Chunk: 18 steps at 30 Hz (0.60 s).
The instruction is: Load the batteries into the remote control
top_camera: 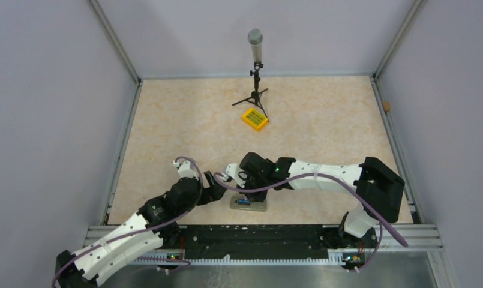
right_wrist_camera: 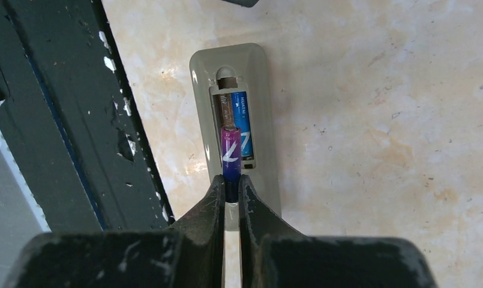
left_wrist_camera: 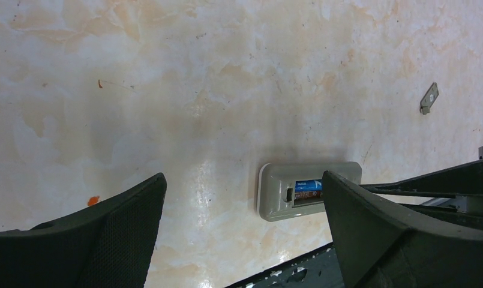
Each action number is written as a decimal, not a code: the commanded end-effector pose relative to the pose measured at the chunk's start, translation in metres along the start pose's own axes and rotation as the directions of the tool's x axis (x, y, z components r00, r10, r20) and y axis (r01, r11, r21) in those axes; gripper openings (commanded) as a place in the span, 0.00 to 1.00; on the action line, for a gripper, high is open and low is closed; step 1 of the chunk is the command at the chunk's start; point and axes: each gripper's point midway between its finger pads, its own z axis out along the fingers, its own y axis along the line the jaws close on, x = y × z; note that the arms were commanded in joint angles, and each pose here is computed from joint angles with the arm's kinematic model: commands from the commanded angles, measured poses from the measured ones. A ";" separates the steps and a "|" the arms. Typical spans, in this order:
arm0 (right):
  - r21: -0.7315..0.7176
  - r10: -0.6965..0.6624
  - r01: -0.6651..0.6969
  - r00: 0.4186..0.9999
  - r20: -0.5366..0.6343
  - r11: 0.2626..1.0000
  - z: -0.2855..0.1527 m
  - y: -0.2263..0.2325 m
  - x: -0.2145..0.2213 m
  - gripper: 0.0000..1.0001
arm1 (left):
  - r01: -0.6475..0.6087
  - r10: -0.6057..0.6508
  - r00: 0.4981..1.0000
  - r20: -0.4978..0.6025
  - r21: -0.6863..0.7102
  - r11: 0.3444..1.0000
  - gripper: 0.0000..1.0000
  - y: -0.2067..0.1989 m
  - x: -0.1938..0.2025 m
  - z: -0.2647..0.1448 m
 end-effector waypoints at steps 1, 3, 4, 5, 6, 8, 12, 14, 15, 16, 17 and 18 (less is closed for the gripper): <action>-0.030 -0.032 0.033 0.998 0.047 0.999 0.004 0.008 -0.023 0.00 | 0.020 -0.021 0.999 0.027 0.001 1.000 0.99 0.000 -0.004 0.002; -0.037 -0.030 0.032 0.999 0.040 0.999 0.008 0.009 -0.022 0.00 | 0.022 -0.022 0.999 0.026 -0.001 1.000 0.99 0.001 -0.003 0.002; -0.041 -0.031 0.032 0.999 0.040 0.999 0.008 0.010 -0.022 0.00 | 0.022 -0.022 0.999 0.026 0.001 1.000 0.99 0.001 -0.004 0.002; -0.044 -0.031 0.032 0.999 0.038 0.999 0.009 0.011 -0.022 0.00 | 0.022 -0.022 0.999 0.026 0.002 1.000 0.99 0.000 -0.004 0.002; -0.048 -0.032 0.034 0.999 0.036 0.998 0.010 0.011 -0.022 0.00 | 0.022 -0.022 0.999 0.026 0.002 1.000 0.99 0.001 -0.004 0.002; -0.050 -0.032 0.034 0.999 0.034 0.998 0.011 0.013 -0.022 0.00 | 0.022 -0.022 0.999 0.025 -0.002 1.000 0.99 0.001 -0.003 0.002; -0.054 -0.029 0.030 0.999 0.026 0.998 0.014 0.013 -0.021 0.02 | 0.021 -0.021 0.999 0.025 -0.003 1.000 0.99 0.002 -0.003 0.002; -0.058 -0.027 0.028 0.999 0.020 0.998 0.016 0.013 -0.020 0.04 | 0.022 -0.022 0.999 0.027 0.000 1.000 0.99 0.001 -0.004 0.002; -0.057 -0.025 0.026 1.000 0.019 0.998 0.017 0.013 -0.020 0.06 | 0.023 -0.023 0.999 0.026 -0.001 1.000 0.99 0.001 -0.003 0.002; -0.055 -0.023 0.024 1.000 0.016 0.998 0.018 0.013 -0.019 0.06 | 0.024 -0.024 0.999 0.027 0.000 1.000 0.99 0.001 -0.003 0.002; -0.052 -0.021 0.022 1.000 0.012 0.998 0.018 0.012 -0.019 0.06 | 0.025 -0.025 0.999 0.028 0.001 1.000 0.99 0.001 -0.004 0.002; -0.052 -0.019 0.019 1.000 0.007 0.998 0.019 0.012 -0.018 0.07 | 0.025 -0.025 0.999 0.026 0.002 1.000 0.99 0.001 -0.003 0.002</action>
